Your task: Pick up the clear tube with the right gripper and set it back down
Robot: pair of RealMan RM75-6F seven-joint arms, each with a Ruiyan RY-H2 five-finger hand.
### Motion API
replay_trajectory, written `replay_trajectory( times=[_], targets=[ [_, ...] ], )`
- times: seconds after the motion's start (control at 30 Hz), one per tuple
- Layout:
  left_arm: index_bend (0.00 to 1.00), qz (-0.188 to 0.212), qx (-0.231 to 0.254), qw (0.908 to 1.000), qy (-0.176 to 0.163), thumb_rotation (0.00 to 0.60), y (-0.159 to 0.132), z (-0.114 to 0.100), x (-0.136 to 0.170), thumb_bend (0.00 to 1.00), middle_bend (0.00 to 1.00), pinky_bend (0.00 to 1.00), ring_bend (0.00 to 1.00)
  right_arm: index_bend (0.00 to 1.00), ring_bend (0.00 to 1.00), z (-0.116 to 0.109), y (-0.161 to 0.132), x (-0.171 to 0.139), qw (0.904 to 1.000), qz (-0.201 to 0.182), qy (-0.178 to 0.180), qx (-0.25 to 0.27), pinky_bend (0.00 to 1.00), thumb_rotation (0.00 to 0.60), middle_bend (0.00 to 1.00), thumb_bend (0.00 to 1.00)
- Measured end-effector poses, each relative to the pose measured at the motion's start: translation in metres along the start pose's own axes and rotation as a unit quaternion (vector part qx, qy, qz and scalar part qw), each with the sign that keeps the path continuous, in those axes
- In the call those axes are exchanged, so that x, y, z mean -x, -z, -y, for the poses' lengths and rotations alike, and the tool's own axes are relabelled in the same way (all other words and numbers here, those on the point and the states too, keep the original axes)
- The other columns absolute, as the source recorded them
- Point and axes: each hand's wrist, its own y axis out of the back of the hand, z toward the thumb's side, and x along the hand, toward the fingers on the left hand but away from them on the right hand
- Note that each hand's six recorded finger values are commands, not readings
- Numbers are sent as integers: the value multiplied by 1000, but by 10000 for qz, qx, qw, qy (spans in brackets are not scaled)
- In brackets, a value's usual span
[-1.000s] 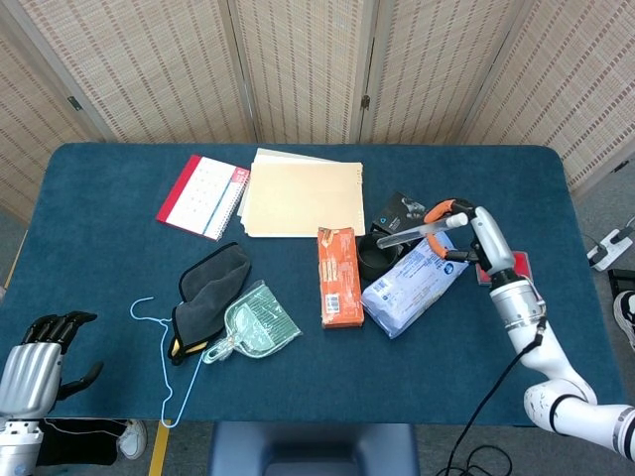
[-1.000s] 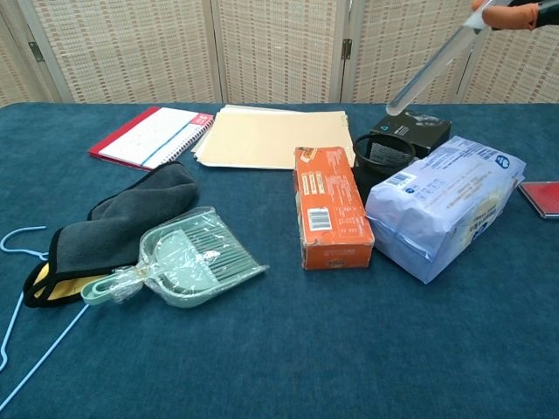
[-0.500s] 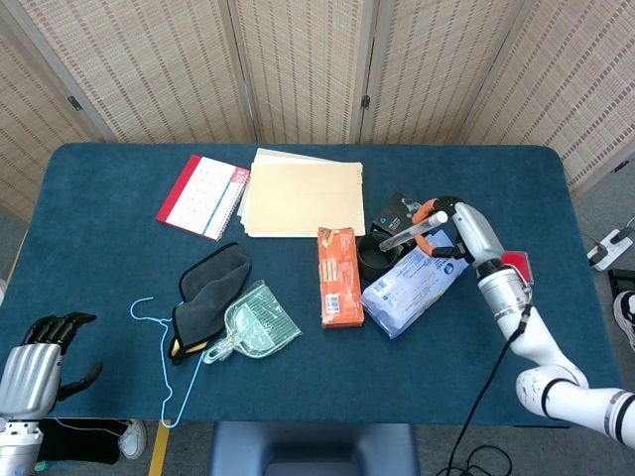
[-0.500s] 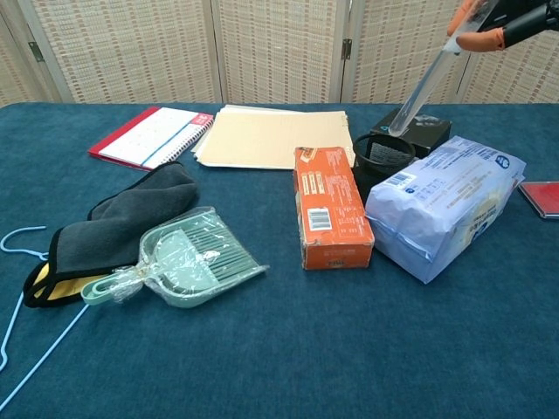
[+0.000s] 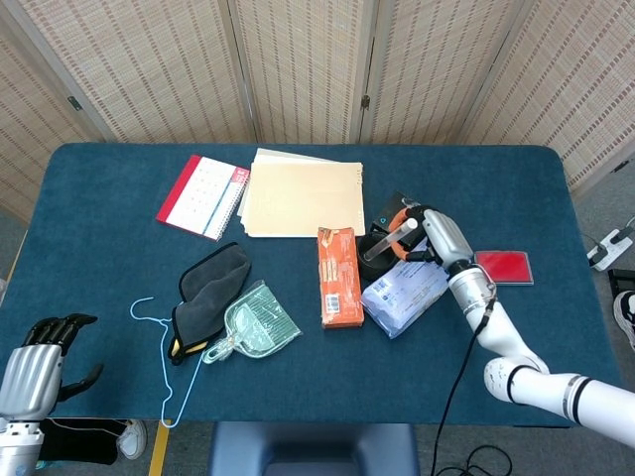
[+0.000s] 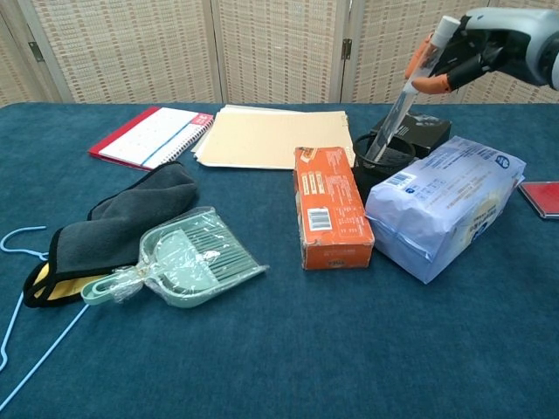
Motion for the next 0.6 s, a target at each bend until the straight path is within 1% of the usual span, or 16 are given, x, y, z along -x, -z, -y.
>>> replay_trajectory(
  times=[0.27, 0.37, 0.43, 0.53, 0.6],
  targets=[
    [286, -21, 7, 10000, 29, 600, 2, 2, 1, 263, 291, 222, 283, 727, 199, 22, 15, 10, 9993, 108, 23, -354, 122, 600, 413, 345],
    [287, -6, -5, 10000, 40, 600, 1, 2, 1, 264, 291, 222, 283, 660, 171, 25, 17, 10, 9988, 87, 30, -484, 121, 600, 381, 346],
    [286, -11, 0, 10000, 34, 600, 2, 2, 1, 264, 291, 222, 283, 541, 133, 27, 18, 9, 9986, 95, -7, -518, 116, 600, 328, 345],
    [287, -17, -1, 10000, 44, 600, 2, 3, 1, 263, 291, 222, 283, 298, 60, 27, 22, 8, 9982, 127, -98, -570, 98, 600, 230, 345],
    [287, -14, 1, 10000, 50, 600, 2, 3, 1, 263, 291, 222, 283, 201, 28, 26, 25, 7, 9980, 153, -150, -593, 89, 600, 194, 344]
  ],
)
